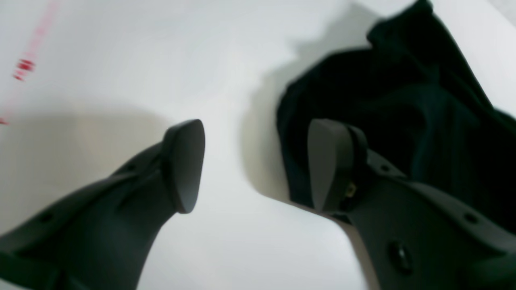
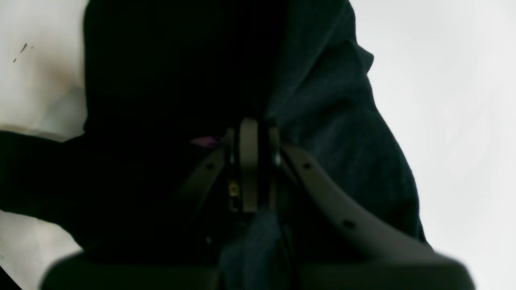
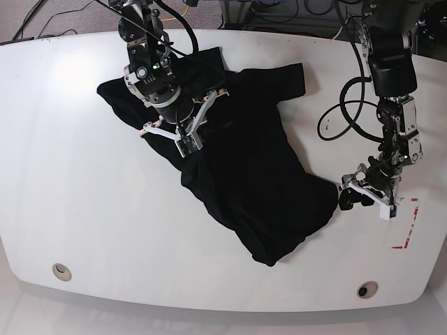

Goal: Layout the t-shirt on the table in an organized manner, then fold the t-shirt properly
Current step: 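Grasp the shirt hem corner with the left gripper, right gripper holding fabric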

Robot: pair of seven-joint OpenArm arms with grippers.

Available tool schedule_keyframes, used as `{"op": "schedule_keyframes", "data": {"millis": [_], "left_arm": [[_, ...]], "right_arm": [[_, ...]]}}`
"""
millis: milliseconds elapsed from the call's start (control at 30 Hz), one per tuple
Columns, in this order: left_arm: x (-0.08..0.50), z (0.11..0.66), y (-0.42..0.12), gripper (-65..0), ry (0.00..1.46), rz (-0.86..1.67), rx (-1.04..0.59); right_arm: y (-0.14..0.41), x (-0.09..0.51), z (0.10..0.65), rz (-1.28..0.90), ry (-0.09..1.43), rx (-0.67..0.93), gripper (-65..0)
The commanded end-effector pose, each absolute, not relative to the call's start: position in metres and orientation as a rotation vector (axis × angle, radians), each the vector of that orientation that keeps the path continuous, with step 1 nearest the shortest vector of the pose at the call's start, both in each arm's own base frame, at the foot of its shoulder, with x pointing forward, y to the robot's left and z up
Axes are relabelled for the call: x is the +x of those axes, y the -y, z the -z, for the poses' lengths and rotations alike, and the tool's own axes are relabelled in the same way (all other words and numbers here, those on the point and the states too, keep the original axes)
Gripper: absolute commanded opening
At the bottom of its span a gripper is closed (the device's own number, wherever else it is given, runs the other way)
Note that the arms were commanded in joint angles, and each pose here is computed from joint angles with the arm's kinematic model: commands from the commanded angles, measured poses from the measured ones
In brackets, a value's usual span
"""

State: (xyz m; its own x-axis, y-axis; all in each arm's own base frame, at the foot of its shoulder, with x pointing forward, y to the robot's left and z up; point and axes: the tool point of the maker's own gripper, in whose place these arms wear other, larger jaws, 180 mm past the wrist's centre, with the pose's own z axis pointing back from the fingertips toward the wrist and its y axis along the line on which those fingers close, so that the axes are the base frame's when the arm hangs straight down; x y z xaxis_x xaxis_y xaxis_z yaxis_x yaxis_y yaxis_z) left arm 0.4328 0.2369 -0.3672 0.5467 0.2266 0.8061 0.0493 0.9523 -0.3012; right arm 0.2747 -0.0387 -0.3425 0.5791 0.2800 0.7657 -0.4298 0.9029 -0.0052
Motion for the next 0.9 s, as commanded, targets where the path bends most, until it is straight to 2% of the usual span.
{"op": "schedule_keyframes", "data": {"millis": [0, 400, 867], "left_arm": [[0.448, 0.343, -0.234, -26.8, 1.066, -0.093, -0.328], [0.446, 0.381, -0.208, -26.8, 0.983, -0.16, -0.401], [0.442, 0.406, -0.159, -26.9, 0.939, -0.078, -0.445]], "right_arm": [[0.036, 0.281, 0.329, -0.42, 0.912, 0.201, -65.0], [0.034, 0.281, 0.328, -0.419, 0.916, 0.209, -65.0], [0.032, 0.28, 0.324, -0.42, 0.925, 0.218, -65.0]]}}
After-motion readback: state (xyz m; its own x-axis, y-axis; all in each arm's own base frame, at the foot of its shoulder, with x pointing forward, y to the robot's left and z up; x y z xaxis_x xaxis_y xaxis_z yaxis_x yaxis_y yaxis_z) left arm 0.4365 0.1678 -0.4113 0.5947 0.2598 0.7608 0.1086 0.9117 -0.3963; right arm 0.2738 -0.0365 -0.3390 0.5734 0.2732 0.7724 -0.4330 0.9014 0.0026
